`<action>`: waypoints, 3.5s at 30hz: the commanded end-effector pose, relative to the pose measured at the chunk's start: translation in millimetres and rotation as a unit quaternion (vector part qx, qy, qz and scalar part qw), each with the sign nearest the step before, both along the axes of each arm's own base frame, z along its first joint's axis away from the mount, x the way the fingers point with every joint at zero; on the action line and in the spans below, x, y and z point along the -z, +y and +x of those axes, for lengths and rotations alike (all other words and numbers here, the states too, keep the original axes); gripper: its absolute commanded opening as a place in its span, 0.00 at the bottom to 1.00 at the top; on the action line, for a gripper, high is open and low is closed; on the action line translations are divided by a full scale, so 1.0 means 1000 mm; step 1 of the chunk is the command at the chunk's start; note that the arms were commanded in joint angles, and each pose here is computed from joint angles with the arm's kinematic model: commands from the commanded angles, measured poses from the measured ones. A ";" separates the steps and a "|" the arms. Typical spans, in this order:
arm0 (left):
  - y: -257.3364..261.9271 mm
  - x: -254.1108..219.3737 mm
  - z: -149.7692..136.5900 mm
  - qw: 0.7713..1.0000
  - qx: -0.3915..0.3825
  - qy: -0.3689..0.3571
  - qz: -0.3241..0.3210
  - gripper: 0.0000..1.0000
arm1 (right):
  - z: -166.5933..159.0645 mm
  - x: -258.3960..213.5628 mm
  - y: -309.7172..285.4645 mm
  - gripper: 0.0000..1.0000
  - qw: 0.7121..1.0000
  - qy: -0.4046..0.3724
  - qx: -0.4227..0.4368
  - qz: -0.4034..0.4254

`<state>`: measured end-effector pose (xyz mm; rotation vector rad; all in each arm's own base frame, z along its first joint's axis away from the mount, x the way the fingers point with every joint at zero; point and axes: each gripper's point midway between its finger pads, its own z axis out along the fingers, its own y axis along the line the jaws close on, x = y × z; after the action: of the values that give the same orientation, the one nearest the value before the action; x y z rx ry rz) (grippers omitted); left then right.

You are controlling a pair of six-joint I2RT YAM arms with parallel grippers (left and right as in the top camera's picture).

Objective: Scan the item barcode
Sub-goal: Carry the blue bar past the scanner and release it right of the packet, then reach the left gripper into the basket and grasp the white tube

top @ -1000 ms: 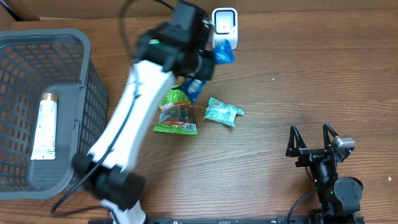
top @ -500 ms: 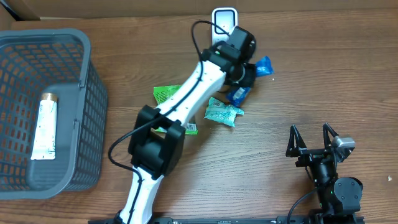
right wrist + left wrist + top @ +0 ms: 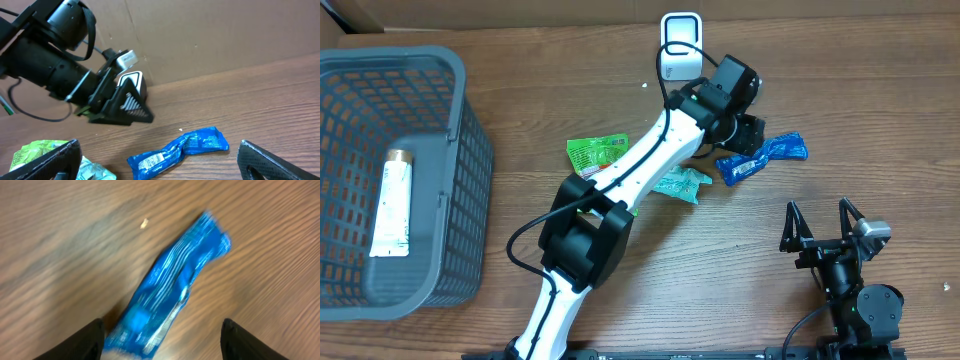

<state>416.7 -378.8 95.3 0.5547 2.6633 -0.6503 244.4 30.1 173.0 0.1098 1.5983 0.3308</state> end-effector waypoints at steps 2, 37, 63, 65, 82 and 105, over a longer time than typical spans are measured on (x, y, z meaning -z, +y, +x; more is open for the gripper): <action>0.047 -0.096 0.031 0.998 -0.047 -0.039 -0.028 0.66 | 0.000 0.003 0.000 1.00 1.000 0.000 0.002 0.000; 0.538 -0.161 -0.086 0.844 -0.496 0.074 0.193 0.78 | 0.000 0.003 0.000 1.00 1.000 0.000 0.002 0.000; 0.510 -0.284 -0.113 0.851 -0.488 -0.147 0.126 0.67 | 0.000 0.003 0.000 1.00 1.000 0.000 0.002 0.000; 0.531 -0.287 -0.129 0.813 -0.538 -0.145 0.171 0.68 | 0.000 0.003 0.000 1.00 1.000 0.000 0.002 0.000; 0.639 -0.148 -0.073 0.771 -0.551 0.026 0.318 0.78 | 0.000 0.003 0.000 1.00 1.000 0.000 0.002 0.000; 0.710 0.023 -0.077 0.824 -0.445 0.178 0.302 0.80 | 0.000 0.003 0.000 1.00 1.000 0.000 0.002 0.000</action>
<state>332.7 334.9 94.8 -0.8200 2.9378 0.4773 244.4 30.1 173.0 0.1095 1.5983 0.3305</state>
